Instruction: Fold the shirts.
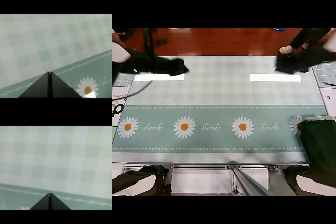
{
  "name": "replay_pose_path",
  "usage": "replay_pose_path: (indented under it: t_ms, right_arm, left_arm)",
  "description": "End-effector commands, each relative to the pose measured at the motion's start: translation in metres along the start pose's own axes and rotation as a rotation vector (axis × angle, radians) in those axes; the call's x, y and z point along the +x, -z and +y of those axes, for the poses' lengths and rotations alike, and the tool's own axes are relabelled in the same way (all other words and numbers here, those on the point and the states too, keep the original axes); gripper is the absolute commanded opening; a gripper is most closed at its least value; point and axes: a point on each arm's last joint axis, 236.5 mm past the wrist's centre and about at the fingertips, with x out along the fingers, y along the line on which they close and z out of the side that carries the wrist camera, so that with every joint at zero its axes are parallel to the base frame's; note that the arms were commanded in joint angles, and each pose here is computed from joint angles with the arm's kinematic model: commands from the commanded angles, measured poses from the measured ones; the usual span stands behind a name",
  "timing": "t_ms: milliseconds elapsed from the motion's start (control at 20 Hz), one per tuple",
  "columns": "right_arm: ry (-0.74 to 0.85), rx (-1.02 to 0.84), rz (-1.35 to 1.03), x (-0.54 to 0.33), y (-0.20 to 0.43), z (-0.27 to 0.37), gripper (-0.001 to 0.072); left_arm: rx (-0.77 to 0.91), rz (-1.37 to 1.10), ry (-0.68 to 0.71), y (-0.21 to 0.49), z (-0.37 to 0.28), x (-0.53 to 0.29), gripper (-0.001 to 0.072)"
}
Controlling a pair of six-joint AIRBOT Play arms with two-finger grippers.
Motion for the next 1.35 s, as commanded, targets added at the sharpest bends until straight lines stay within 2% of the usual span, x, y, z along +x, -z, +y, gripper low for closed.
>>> replay_pose_path:
  t_ms: [0,150,1300]
  right_arm:
    - [0.246,-0.111,0.283,0.055,0.047,-0.022,0.002]
    - [0.253,-0.11,0.33,0.063,0.063,-0.027,0.002]
    - [0.253,-0.104,0.341,0.062,0.066,-0.027,0.002]
  left_arm:
    - [-0.113,0.104,-0.104,0.04,0.036,0.021,0.0019]
    - [-0.103,0.068,-0.102,0.029,0.038,0.018,0.0019]
    - [-0.091,0.077,-0.101,0.031,0.038,0.018,0.0019]
